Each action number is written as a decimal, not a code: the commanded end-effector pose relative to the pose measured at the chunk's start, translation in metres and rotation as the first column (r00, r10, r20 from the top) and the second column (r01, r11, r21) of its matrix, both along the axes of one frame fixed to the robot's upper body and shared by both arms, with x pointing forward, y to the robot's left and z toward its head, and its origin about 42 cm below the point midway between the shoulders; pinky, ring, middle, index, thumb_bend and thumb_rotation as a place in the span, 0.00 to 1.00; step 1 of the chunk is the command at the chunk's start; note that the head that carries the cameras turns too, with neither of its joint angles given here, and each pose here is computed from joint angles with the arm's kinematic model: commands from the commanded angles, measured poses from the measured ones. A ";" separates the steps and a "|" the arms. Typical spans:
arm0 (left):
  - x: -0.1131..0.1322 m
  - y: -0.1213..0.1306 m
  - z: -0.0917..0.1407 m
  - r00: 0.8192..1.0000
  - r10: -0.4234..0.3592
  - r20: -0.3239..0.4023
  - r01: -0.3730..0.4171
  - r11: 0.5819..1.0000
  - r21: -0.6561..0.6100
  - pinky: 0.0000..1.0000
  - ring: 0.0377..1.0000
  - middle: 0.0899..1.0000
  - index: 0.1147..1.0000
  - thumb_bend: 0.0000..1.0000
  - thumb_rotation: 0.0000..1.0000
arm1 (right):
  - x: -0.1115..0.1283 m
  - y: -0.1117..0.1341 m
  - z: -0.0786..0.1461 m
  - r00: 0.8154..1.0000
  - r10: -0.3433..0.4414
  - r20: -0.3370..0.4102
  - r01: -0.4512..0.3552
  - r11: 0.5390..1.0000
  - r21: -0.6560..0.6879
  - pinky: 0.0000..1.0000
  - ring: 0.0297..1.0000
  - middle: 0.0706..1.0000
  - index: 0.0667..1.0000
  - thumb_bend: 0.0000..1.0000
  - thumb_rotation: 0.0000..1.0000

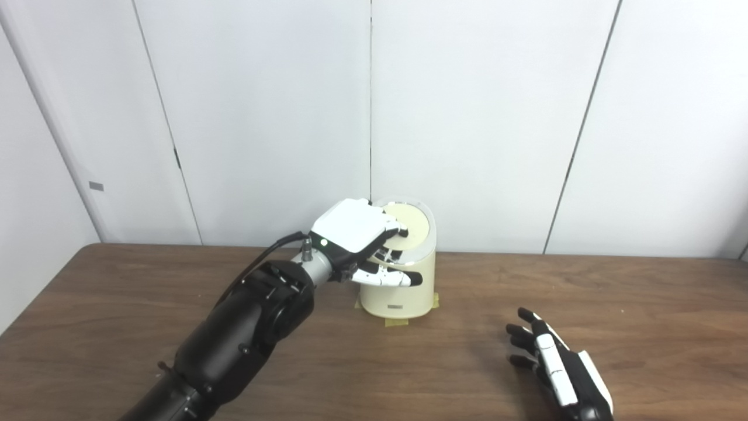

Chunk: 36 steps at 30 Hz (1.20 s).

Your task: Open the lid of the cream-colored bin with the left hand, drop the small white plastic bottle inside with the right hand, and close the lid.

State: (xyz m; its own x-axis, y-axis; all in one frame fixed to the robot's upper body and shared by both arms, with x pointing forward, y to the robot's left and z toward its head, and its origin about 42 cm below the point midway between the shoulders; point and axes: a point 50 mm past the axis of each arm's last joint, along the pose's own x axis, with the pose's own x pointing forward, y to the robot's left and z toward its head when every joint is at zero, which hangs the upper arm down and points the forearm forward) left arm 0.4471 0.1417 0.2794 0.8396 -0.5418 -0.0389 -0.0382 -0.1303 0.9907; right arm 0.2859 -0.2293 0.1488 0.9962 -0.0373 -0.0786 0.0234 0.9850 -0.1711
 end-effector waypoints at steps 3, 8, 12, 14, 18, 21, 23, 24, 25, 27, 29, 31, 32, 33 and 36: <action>0.010 0.004 -0.019 0.996 0.053 -0.067 -0.048 0.995 0.085 0.98 0.91 0.84 0.79 0.66 0.99 | 0.004 0.000 0.019 0.998 -0.001 0.062 0.001 1.000 0.002 0.76 0.85 0.81 0.89 0.54 1.00; 0.007 0.004 -0.029 0.994 0.070 -0.080 -0.059 0.989 0.133 0.98 0.91 0.85 0.77 0.66 0.96 | 0.004 -0.002 0.022 0.998 -0.011 0.066 0.009 0.999 0.034 0.78 0.85 0.81 0.89 0.54 1.00; 0.003 0.004 -0.031 0.994 0.071 -0.084 -0.058 0.986 0.158 0.98 0.92 0.86 0.77 0.67 1.00 | 0.005 -0.004 0.023 0.997 -0.020 0.077 0.018 1.000 0.024 0.75 0.83 0.80 0.88 0.53 1.00; 0.002 0.003 -0.029 0.994 0.071 -0.085 -0.057 0.987 0.152 0.98 0.92 0.86 0.77 0.67 1.00 | 0.006 -0.006 0.024 0.997 -0.021 0.079 0.020 1.000 0.011 0.74 0.82 0.79 0.87 0.53 1.00; 0.001 0.003 -0.025 0.996 0.058 -0.073 -0.048 0.990 0.129 0.98 0.91 0.85 0.78 0.68 1.00 | 0.007 -0.006 0.026 0.996 -0.025 0.080 0.024 1.000 0.011 0.72 0.81 0.78 0.86 0.50 1.00; 0.001 0.002 -0.022 0.998 0.043 -0.054 -0.037 0.994 0.101 0.96 0.89 0.83 0.76 0.67 0.99 | 0.007 -0.007 0.026 0.997 -0.023 0.079 0.023 1.000 0.000 0.71 0.80 0.78 0.86 0.50 1.00; 0.001 0.003 -0.017 0.999 0.031 -0.035 -0.028 0.997 0.078 0.94 0.89 0.81 0.75 0.66 0.97 | 0.007 -0.008 0.026 0.997 -0.023 0.076 0.023 1.000 0.006 0.72 0.81 0.78 0.85 0.49 1.00; 0.000 0.003 -0.014 0.999 0.027 -0.025 -0.025 0.998 0.061 0.94 0.87 0.80 0.74 0.65 0.96 | 0.008 -0.008 0.026 0.997 -0.023 0.075 0.022 1.000 0.012 0.72 0.81 0.78 0.85 0.48 1.00; 0.000 0.003 -0.011 1.000 0.021 -0.011 -0.020 0.999 0.045 0.93 0.87 0.80 0.74 0.65 0.96 | 0.008 -0.009 0.026 0.997 -0.023 0.075 0.022 1.000 0.016 0.72 0.81 0.78 0.85 0.47 1.00; -0.001 0.004 -0.005 1.000 0.011 0.015 -0.012 1.000 0.013 0.92 0.86 0.79 0.73 0.62 0.95 | 0.009 -0.009 0.026 0.997 -0.026 0.075 0.025 1.000 0.012 0.72 0.81 0.78 0.85 0.46 1.00; 0.000 0.005 0.001 0.999 0.008 0.031 -0.007 0.999 -0.036 0.91 0.84 0.78 0.73 0.58 0.90 | 0.009 -0.010 0.025 0.997 -0.025 0.079 0.026 1.000 -0.008 0.69 0.80 0.77 0.85 0.47 1.00; 0.001 0.006 0.005 0.999 0.011 0.037 -0.007 0.994 -0.106 0.89 0.83 0.77 0.74 0.56 0.80 | 0.009 -0.011 0.024 0.997 -0.023 0.080 0.024 1.000 -0.008 0.69 0.79 0.78 0.86 0.48 1.00; 0.002 0.006 0.007 0.999 0.014 0.033 -0.009 0.988 -0.153 0.87 0.83 0.78 0.75 0.55 0.71 | 0.009 -0.011 0.023 0.997 -0.022 0.080 0.022 1.000 -0.002 0.70 0.80 0.78 0.87 0.49 1.00; 0.003 0.007 0.010 0.999 0.019 0.029 -0.013 0.981 -0.193 0.85 0.83 0.78 0.76 0.55 0.66 | 0.010 -0.011 0.023 0.997 -0.021 0.078 0.021 1.000 -0.001 0.70 0.80 0.78 0.87 0.49 1.00; 0.006 0.008 0.016 0.999 0.031 0.031 -0.021 0.957 -0.289 0.80 0.83 0.79 0.80 0.55 0.62 | 0.010 -0.010 0.022 0.997 -0.022 0.072 0.022 1.000 -0.001 0.72 0.80 0.78 0.88 0.51 1.00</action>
State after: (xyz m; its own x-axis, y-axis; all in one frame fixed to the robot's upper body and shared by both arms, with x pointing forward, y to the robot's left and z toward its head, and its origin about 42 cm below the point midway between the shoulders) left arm 0.4471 0.1481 0.2762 0.8526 -0.5161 0.0820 -0.0253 0.1159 0.9929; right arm 0.2876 -0.2418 0.1528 0.9929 -0.0744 -0.0933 0.0573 0.9829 -0.1748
